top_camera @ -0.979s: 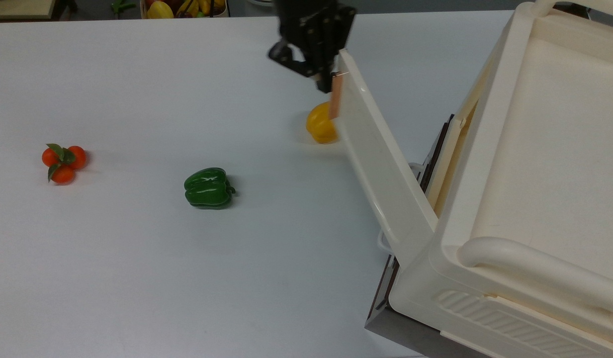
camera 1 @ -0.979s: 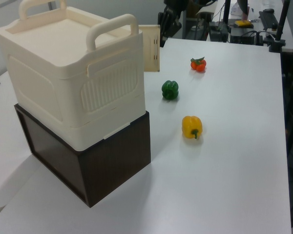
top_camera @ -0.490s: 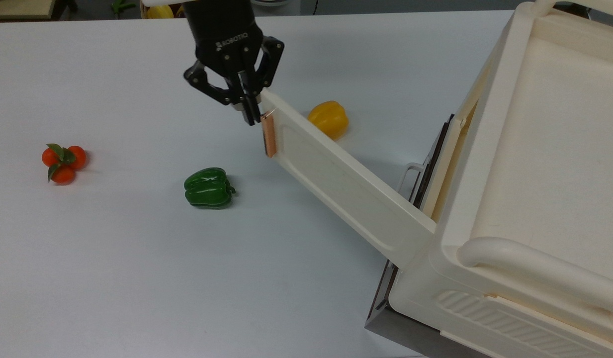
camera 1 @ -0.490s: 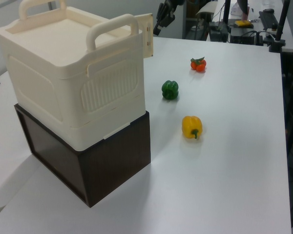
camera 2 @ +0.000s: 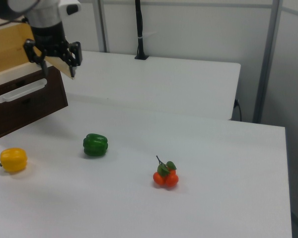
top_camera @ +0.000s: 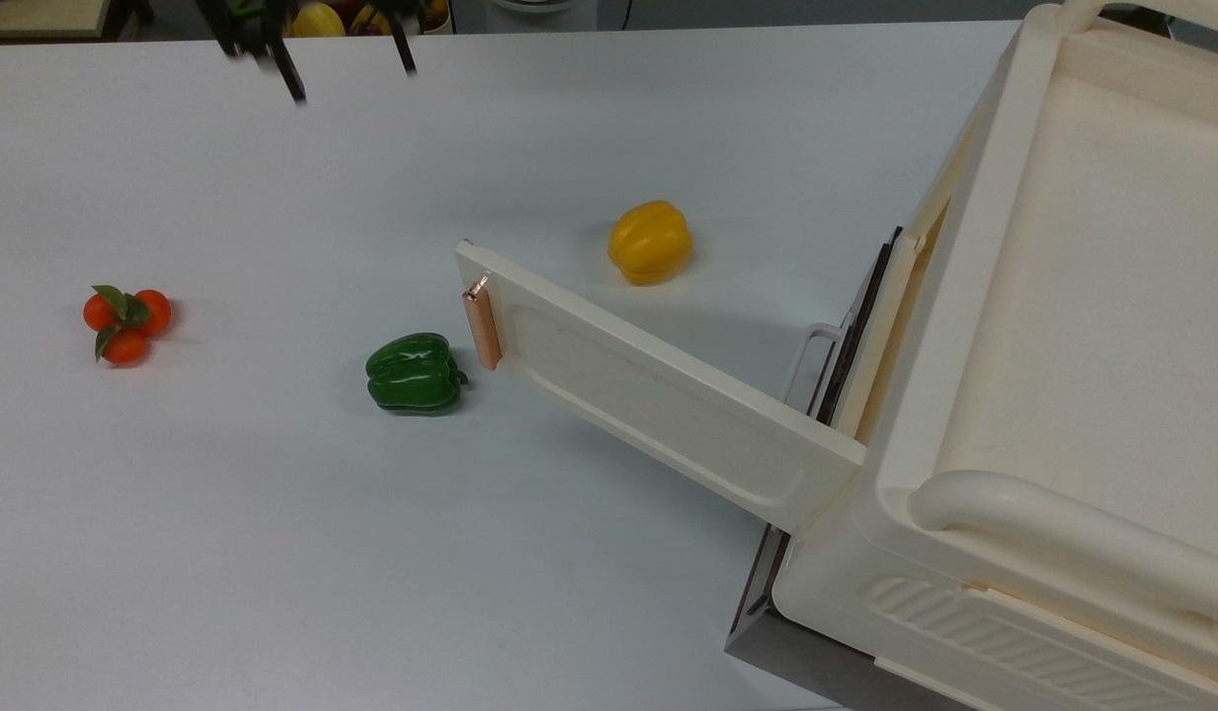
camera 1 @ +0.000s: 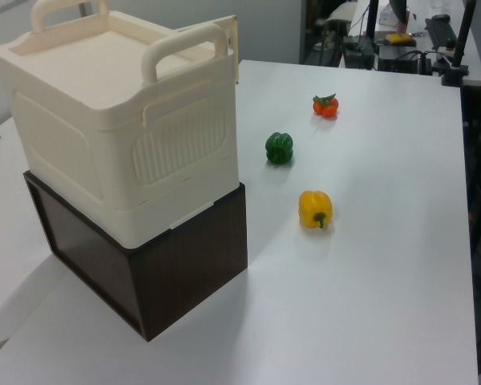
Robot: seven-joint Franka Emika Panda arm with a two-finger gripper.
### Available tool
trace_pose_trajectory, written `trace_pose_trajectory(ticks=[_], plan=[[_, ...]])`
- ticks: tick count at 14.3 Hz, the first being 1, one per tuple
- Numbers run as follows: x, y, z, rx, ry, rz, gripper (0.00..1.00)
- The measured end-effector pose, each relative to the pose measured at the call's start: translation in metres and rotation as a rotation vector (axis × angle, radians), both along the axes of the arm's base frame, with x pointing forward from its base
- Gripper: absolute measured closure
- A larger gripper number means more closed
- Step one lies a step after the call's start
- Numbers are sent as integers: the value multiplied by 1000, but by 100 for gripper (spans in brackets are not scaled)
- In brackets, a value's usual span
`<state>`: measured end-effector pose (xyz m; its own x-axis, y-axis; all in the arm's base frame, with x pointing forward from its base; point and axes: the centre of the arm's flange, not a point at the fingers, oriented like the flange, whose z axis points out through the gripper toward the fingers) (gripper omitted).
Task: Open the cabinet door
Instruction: 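Release the handle and lift the gripper away from the open door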
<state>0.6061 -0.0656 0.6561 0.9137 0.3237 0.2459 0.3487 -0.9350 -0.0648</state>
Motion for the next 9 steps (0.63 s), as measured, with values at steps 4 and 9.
trace_pose_trajectory(ticks=[4, 9], plan=[[-61, 15, 31, 24, 130, -126, 0], [-83, 96, 29, 46, 251, -289, 0]])
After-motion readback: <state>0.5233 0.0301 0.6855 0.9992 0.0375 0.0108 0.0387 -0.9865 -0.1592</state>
